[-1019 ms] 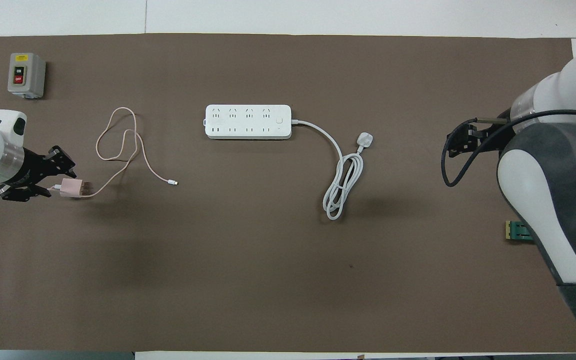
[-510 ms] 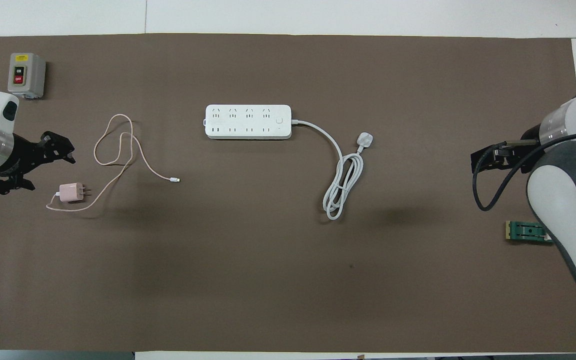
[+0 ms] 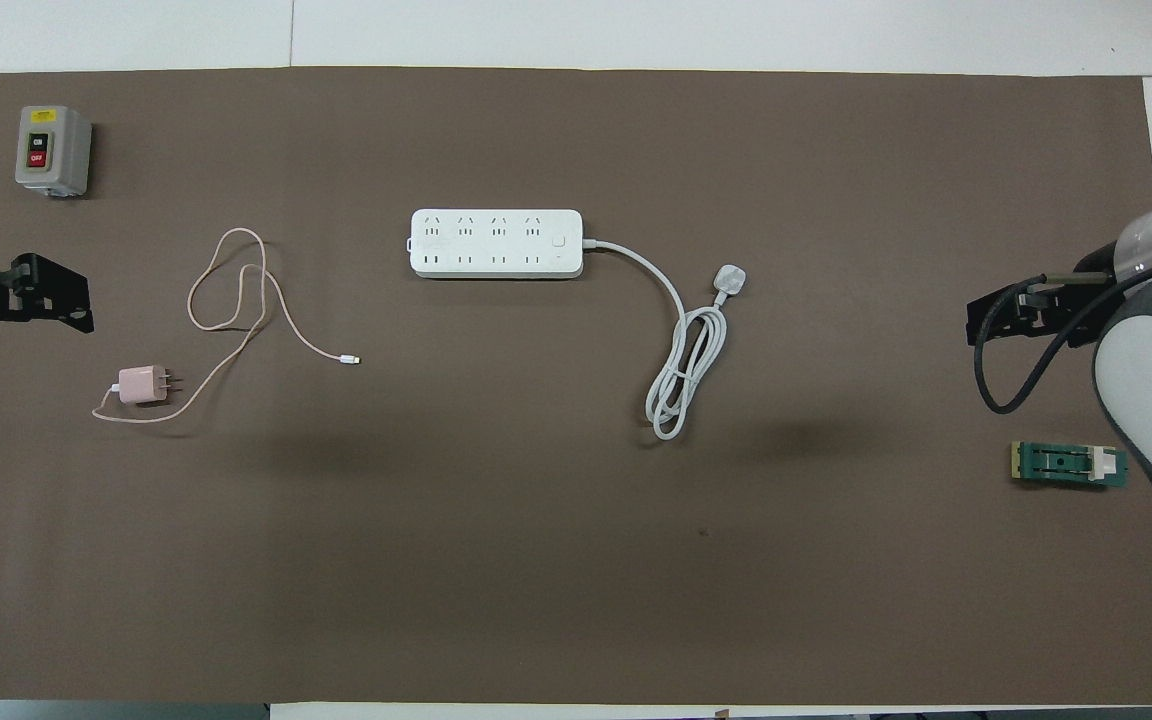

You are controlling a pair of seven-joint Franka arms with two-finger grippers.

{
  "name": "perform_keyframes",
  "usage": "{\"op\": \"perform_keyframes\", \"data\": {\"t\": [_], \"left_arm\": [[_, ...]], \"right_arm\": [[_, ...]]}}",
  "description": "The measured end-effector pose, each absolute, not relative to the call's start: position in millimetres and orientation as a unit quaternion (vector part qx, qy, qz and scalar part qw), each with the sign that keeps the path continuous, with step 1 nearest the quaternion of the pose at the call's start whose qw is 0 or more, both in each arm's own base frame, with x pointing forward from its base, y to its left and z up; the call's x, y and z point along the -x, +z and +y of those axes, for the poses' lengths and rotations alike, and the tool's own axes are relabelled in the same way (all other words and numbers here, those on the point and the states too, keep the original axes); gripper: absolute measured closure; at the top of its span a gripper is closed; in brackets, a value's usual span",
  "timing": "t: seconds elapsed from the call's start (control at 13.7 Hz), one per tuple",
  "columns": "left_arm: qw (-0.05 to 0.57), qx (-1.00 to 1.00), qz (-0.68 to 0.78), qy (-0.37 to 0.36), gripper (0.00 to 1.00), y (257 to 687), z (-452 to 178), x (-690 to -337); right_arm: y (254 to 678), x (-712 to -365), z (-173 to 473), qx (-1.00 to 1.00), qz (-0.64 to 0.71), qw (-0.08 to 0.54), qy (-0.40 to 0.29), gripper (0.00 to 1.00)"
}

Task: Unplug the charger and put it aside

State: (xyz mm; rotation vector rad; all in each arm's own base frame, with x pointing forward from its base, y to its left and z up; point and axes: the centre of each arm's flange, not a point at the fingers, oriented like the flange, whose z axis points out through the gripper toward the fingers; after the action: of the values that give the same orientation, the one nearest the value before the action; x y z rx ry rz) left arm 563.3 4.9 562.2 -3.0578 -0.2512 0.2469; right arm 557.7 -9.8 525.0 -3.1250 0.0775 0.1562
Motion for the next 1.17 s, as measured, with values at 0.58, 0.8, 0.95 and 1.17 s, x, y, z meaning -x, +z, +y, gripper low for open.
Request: {"op": "perform_keyframes", "data": {"t": [0.58,0.8,0.95,1.17], "left_arm": [[0.025,0.994,-0.023,0.108,0.0,601,-37,-543],[0.025,0.993,-0.021,0.112,0.0,601,-39,-541],[0.025,0.994,-0.022,0.106,0.0,605,-38,-541],[0.021,0.996,-0.01,0.09,0.0,610,-35,-542]], "right_arm": [[568,-579,-22,0.998,0.035,0.007,0.047,0.0],[565,-580,-24,0.998,0.043,-0.003,0.05,0.0],[565,-580,-26,0.998,0.048,-0.01,0.049,0.0],[567,-582,-26,0.998,0.05,-0.011,0.04,0.0]]}}
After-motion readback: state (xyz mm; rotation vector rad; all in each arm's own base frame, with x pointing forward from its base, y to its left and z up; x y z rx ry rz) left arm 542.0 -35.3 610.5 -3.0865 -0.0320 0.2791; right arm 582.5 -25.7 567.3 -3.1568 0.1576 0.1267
